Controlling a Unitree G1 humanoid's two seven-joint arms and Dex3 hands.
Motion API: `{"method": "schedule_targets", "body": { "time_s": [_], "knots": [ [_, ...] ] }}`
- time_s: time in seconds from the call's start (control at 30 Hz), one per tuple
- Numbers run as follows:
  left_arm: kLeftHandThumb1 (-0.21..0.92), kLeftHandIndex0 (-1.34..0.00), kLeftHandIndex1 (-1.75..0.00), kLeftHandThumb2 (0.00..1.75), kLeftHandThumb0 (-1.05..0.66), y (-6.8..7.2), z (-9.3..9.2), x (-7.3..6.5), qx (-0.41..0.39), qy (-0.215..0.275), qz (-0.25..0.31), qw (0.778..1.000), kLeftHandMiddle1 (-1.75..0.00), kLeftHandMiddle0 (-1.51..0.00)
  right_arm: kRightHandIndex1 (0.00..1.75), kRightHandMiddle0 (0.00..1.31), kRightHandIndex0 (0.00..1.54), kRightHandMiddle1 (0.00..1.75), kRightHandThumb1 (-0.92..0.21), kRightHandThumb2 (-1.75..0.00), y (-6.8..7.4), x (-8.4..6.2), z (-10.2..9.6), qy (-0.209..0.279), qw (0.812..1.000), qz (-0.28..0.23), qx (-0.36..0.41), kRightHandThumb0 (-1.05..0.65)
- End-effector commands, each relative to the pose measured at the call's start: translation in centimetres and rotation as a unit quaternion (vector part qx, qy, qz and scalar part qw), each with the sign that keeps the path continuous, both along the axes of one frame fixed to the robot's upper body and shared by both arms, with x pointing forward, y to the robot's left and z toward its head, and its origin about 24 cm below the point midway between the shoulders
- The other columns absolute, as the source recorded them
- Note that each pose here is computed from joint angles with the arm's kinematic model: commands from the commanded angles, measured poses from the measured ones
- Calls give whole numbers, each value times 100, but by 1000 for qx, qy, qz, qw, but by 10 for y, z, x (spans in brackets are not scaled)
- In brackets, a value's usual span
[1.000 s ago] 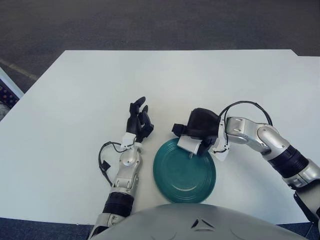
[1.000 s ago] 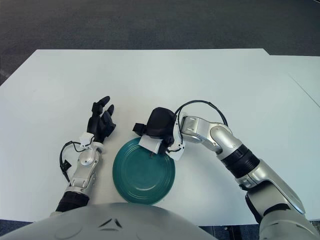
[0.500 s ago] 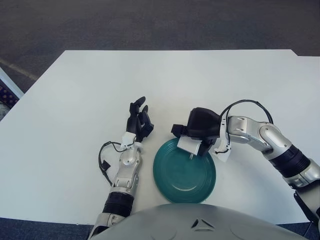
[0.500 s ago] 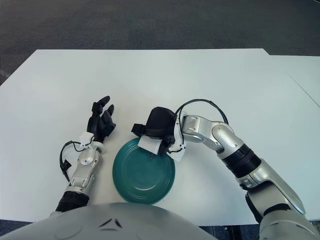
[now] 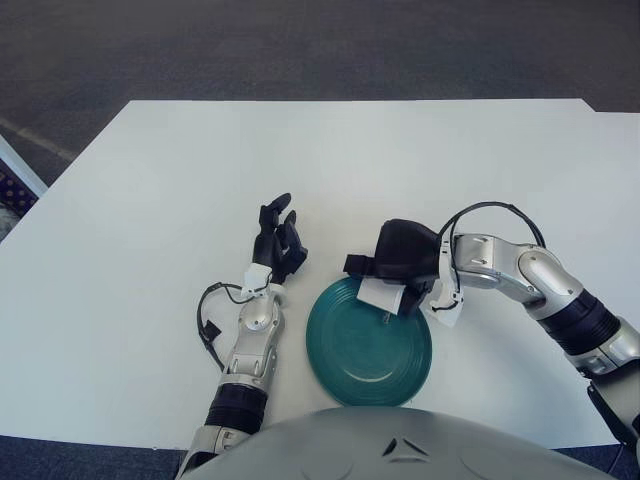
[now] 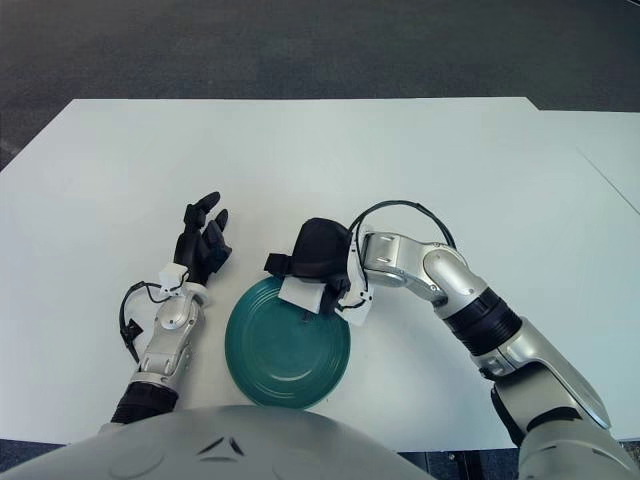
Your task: Put the charger into the plate.
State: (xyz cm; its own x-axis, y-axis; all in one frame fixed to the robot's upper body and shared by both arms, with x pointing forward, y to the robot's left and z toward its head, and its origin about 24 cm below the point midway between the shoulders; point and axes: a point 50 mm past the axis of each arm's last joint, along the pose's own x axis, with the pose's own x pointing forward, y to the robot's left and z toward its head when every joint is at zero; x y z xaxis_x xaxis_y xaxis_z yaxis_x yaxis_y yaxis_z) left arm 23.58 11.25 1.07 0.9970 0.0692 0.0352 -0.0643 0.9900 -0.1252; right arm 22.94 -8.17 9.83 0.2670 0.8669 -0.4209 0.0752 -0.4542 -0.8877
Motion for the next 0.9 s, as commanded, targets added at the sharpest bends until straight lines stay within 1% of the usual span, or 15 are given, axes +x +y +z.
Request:
{"method": "schedule_targets", "body": {
  "time_s": [0.0, 0.13, 0.27, 0.57, 0.87],
  "knots": [
    [92, 0, -77, 99, -90, -3, -7, -2, -12, 25, 5, 1000, 0, -46, 175, 89, 119, 175, -89, -65, 2, -3, 1, -7, 1000, 10, -5, -49],
    [92, 0, -77, 99, -88, -3, -7, -2, -9, 26, 5, 1000, -1, -47, 175, 90, 119, 175, -90, -66, 3, -4, -1, -4, 1000, 16, 2, -50],
    [92, 0, -77, 100, -88, -4, -7, -2, -4, 26, 6, 1000, -1, -47, 175, 87, 118, 175, -90, -66, 3, -7, -3, 1, 1000, 22, 13, -50],
    [92, 0, -81, 98, -92, -5, -8, -1, -3, 22, 10, 1000, -2, -49, 175, 85, 116, 175, -92, -66, 4, -13, -5, 16, 999, 37, 10, -49],
    [92, 0, -86, 97, -94, -4, -10, 2, -3, 25, 14, 1000, -2, -50, 175, 86, 118, 175, -92, -67, 6, -17, -8, 31, 999, 29, 5, -50]
  ]
}}
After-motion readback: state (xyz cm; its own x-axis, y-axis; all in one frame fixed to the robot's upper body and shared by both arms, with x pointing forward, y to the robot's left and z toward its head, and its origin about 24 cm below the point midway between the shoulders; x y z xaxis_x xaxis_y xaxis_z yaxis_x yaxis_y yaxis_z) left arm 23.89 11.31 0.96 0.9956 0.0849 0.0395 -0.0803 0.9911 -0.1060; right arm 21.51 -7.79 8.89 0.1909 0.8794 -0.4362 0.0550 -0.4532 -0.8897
